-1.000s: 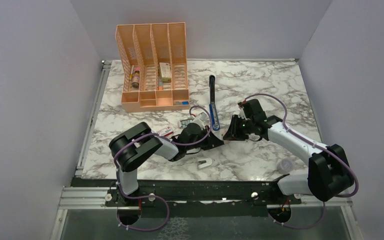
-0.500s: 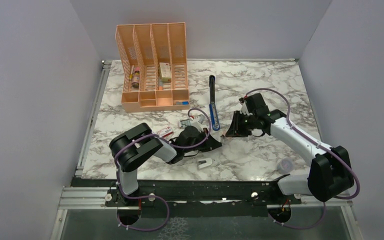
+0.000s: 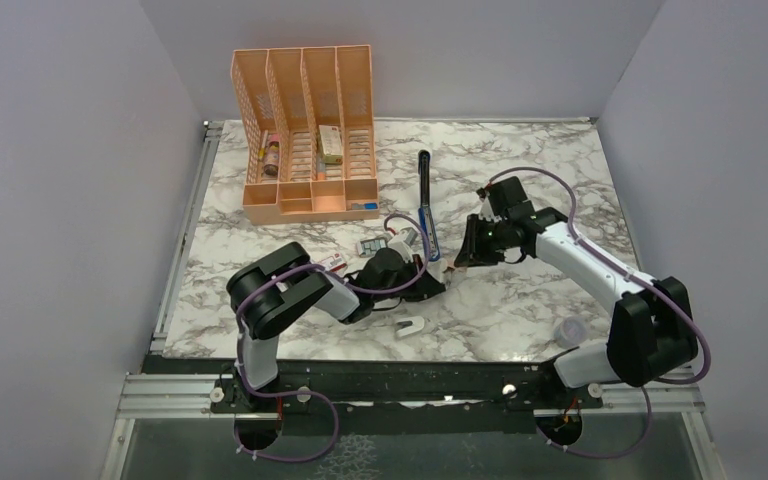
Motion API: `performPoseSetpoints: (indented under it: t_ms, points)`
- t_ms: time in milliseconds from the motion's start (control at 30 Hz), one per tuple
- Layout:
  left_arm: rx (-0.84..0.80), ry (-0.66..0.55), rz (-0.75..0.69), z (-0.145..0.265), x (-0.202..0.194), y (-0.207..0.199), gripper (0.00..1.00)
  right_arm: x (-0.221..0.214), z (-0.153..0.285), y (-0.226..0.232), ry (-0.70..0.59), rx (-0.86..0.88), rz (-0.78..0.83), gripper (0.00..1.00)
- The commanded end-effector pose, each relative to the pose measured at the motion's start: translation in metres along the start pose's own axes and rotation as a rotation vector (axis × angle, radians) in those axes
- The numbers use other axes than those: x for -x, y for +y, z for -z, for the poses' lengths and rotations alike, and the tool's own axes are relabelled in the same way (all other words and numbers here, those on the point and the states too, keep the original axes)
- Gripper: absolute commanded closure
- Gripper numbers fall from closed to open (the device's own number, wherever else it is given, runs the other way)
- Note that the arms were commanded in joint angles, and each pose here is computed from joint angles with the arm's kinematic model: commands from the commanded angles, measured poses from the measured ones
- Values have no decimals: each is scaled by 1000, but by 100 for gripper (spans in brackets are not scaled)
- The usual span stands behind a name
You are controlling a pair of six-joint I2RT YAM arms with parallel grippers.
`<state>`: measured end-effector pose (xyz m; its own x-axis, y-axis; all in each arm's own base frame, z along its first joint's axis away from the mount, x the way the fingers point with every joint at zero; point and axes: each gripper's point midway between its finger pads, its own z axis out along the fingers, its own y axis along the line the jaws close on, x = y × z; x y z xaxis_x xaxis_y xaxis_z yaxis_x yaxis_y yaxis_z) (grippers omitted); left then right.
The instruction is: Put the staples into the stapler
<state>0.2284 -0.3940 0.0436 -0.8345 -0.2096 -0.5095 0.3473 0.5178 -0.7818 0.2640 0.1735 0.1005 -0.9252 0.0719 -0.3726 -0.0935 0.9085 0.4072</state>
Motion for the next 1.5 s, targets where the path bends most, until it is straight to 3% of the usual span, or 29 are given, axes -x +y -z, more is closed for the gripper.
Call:
performPoseSetpoints:
  t_ms: [0,200,733,867,1033,1133,1333,1467]
  points:
    - [56,99,-22,-1,-28,20,100,33,-1,-19,-83,-121,36,81]
    - [74,96,-21,1,-30,25,100,47,-11,-23,-82,-140,57,81]
    - [63,127,31,1,-34,25,100,35,-62,-10,16,-7,5,81]
    - [64,134,94,2,-32,26,100,29,-63,-3,21,45,-10,73]
    - [60,140,160,0,-29,25,100,16,-63,11,33,150,-2,48]
    - [66,141,184,-1,-27,27,100,9,-65,6,31,120,-6,37]
    - [68,136,197,-1,-25,28,100,-5,-64,4,37,103,-35,33]
    - [68,137,200,-2,-25,28,100,-16,-69,5,64,102,-61,38]
